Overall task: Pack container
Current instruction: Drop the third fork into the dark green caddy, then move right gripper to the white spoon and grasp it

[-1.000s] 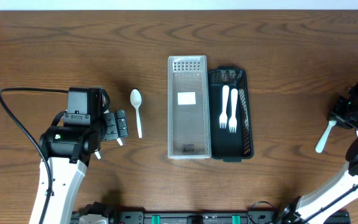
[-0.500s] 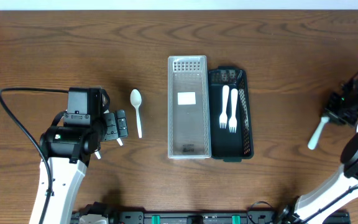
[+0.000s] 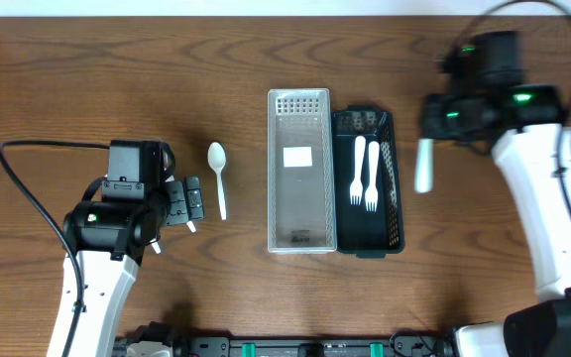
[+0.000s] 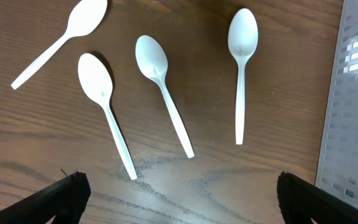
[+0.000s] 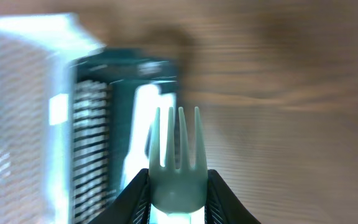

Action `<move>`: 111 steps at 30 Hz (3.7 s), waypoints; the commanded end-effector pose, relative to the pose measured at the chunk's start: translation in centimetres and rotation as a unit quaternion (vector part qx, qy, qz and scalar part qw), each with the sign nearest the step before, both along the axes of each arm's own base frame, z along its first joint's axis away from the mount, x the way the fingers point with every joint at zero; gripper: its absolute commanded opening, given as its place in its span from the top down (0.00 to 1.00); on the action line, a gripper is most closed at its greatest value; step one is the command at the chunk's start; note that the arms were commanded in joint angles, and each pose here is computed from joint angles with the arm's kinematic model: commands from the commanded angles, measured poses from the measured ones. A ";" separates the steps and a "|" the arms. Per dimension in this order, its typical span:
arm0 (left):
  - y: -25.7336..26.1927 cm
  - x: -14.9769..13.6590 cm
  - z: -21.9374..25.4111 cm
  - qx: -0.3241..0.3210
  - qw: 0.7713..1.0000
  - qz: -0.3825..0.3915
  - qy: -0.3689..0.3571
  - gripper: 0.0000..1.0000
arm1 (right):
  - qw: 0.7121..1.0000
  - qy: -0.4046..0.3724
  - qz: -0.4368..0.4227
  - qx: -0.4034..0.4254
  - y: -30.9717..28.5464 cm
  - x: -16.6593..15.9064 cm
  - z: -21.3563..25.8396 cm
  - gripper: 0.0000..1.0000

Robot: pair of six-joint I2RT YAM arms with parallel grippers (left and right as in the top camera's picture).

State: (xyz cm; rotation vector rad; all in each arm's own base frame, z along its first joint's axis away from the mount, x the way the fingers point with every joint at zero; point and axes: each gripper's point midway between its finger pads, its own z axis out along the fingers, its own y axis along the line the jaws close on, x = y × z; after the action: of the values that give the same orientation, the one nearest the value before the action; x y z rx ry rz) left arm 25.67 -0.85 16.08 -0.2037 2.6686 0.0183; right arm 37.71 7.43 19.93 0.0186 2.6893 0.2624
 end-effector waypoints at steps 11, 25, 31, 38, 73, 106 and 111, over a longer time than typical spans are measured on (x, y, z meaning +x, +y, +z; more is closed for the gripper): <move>0.3 -0.1 0.0 0.004 1.000 0.003 0.002 0.02 | 0.992 0.120 0.025 -0.043 6.8 -0.6 -9.6 0.99; 0.3 -0.1 0.0 0.004 1.000 0.003 0.002 0.02 | 0.985 0.163 0.029 -0.058 7.0 -0.3 -14.0 0.64; 0.3 -0.1 0.0 0.004 1.000 0.003 0.002 0.02 | 0.990 0.125 0.044 -0.051 7.2 0.5 -10.9 0.54; 0.3 -0.1 0.0 0.004 1.000 0.003 0.002 0.02 | 0.997 0.019 0.032 -0.062 3.0 1.6 -0.5 0.32; 0.2 0.3 0.2 0.003 1.000 0.003 -0.007 0.02 | 0.922 0.163 -0.344 -0.066 -36.6 -9.6 -9.3 0.01; 0.2 0.4 0.2 0.004 1.000 0.003 -0.007 0.02 | 0.947 0.268 -0.172 -0.032 -35.8 -10.4 -21.2 0.13; 0.2 0.4 0.2 0.004 1.000 0.003 -0.007 0.02 | 0.946 0.277 -0.168 -0.026 -35.6 -10.6 -22.1 0.13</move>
State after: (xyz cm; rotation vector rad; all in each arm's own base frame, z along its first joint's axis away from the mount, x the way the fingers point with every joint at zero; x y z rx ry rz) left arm 25.91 -0.88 16.20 -0.2034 2.6578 0.0153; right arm 27.69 -28.82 -0.41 0.6278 3.1416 0.0163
